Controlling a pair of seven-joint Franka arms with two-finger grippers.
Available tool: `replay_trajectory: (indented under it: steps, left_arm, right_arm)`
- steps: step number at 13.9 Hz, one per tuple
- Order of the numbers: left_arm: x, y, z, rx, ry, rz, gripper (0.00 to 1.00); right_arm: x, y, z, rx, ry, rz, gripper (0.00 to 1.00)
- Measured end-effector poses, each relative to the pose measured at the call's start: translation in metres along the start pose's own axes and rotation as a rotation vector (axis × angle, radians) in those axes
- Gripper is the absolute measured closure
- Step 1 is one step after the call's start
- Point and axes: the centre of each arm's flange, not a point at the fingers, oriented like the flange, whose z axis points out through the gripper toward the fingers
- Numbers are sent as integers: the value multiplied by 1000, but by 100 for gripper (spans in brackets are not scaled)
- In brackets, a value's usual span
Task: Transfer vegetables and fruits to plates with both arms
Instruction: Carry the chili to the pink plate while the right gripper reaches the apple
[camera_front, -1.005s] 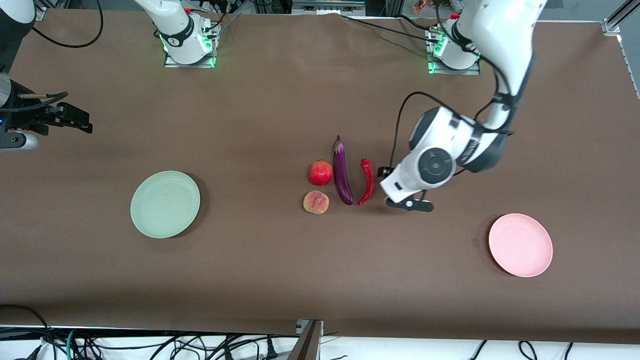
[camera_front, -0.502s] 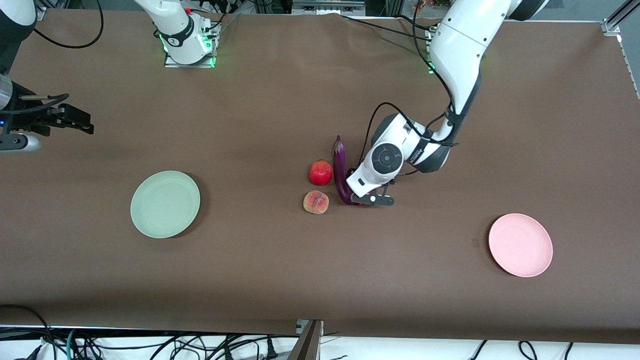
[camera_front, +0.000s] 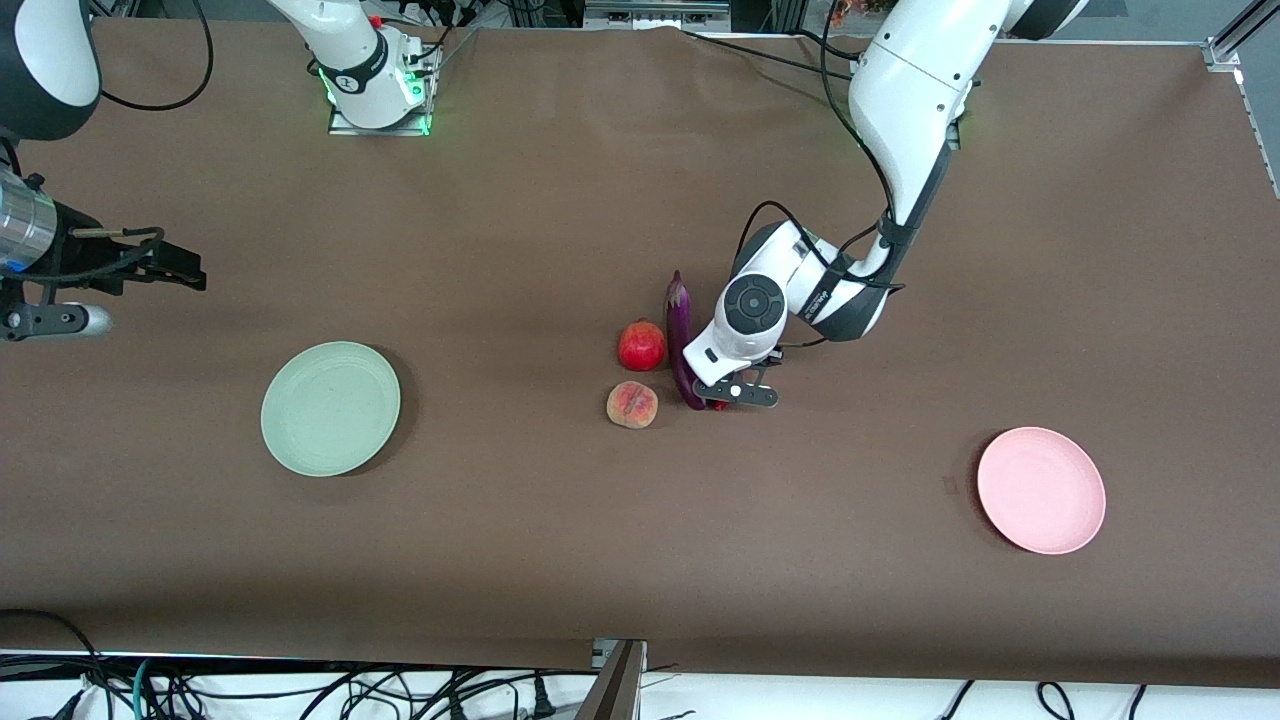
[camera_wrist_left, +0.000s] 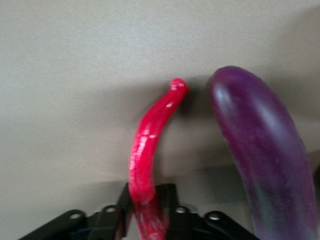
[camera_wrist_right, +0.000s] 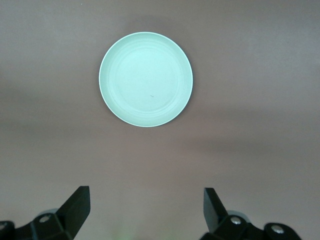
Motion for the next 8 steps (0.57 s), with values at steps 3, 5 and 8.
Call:
replay_trajectory:
  steps: [3, 5, 8]
  left_arm:
    - [12, -35, -16, 43, -22, 9, 83]
    - [25, -84, -46, 53, -36, 11, 83]
    - [41, -180, -93, 67, -57, 31, 83]
  right_arm:
    - [8, -5, 15, 3, -25, -21, 0]
    - [17, -19, 26, 4, -31, -45, 0]
    - [39, -66, 49, 3, -3, -51, 0]
